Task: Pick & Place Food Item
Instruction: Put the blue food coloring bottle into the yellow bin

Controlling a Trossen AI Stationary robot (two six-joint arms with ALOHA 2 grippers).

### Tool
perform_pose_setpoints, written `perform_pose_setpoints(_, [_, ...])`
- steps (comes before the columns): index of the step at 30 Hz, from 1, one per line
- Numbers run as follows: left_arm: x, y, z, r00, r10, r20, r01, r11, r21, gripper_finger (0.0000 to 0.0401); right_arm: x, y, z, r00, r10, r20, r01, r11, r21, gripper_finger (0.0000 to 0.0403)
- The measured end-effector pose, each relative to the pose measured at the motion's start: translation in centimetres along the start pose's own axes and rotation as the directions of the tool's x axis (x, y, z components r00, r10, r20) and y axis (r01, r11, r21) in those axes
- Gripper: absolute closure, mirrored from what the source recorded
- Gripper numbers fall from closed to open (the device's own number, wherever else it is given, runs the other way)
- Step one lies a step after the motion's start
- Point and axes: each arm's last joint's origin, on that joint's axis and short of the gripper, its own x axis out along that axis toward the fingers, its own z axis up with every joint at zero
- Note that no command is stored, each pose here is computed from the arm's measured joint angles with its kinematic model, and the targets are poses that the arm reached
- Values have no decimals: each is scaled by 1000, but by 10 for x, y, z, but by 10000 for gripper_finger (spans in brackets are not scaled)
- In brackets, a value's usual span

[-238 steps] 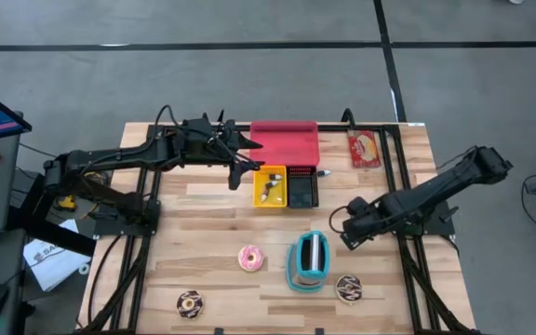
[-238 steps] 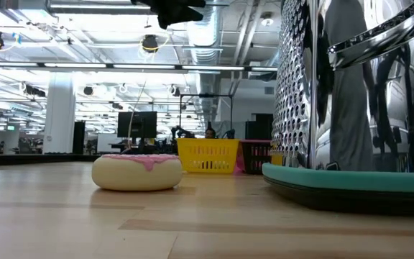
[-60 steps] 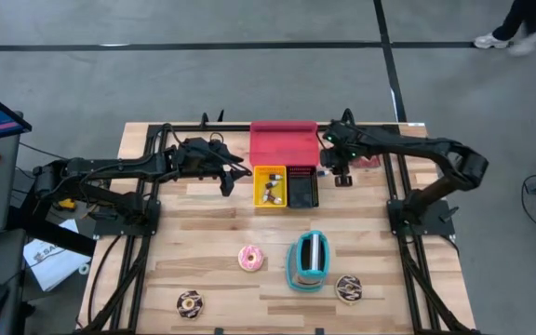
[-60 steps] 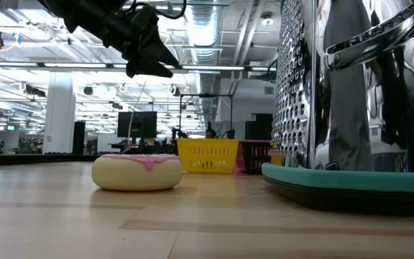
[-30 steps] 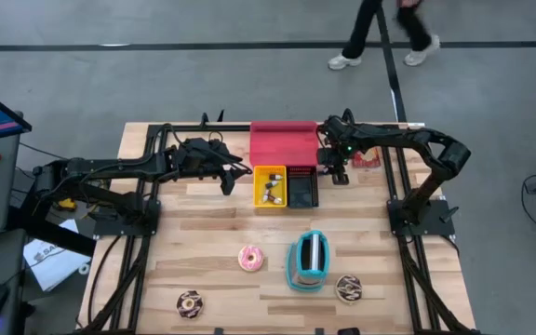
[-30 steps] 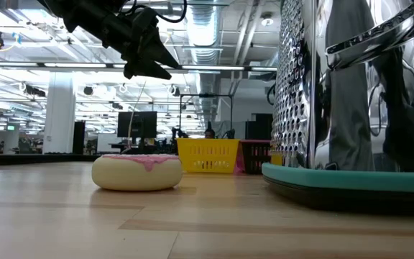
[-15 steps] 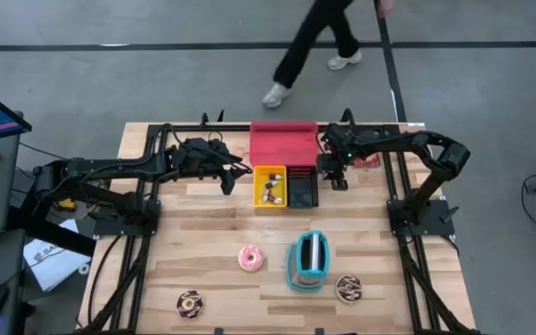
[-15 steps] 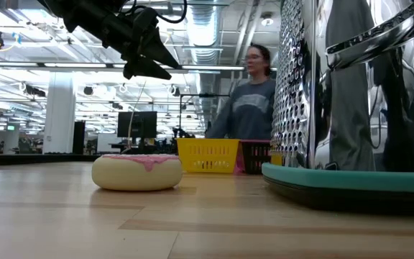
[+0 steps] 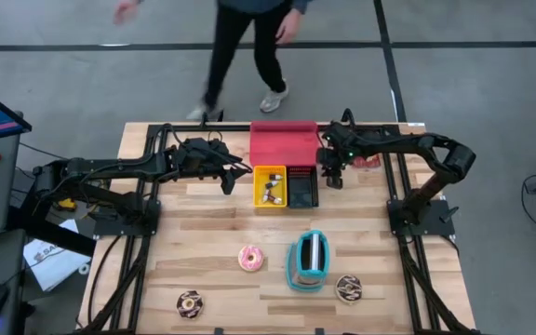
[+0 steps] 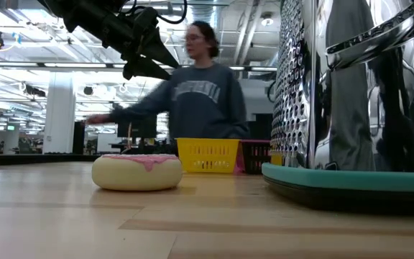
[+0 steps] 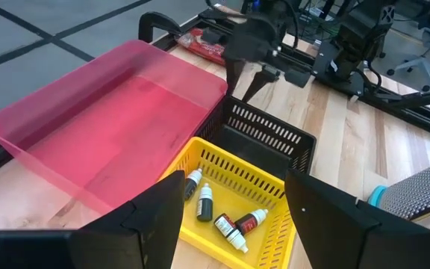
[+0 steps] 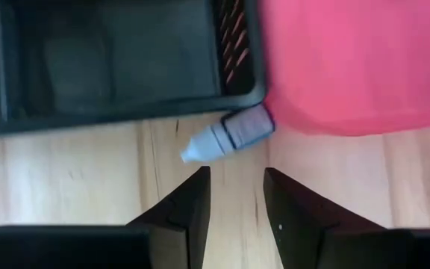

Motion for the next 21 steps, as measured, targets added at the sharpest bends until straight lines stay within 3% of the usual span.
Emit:
perform_pose_setpoints(11, [0,0,0,1000,0,0,0,1000,-1,174,-5,5,8,999,-22,47,12,979,204,285])
perform_pose_setpoints(15, [0,0,0,1000,0,0,0,1000,-2,174,-1,15,13,997,-26,73,10,976,216,285])
perform_pose_setpoints(21, [0,0,0,1000,0,0,0,1000,-3,174,9,24,6,995,-97,29,86,964,252,285])
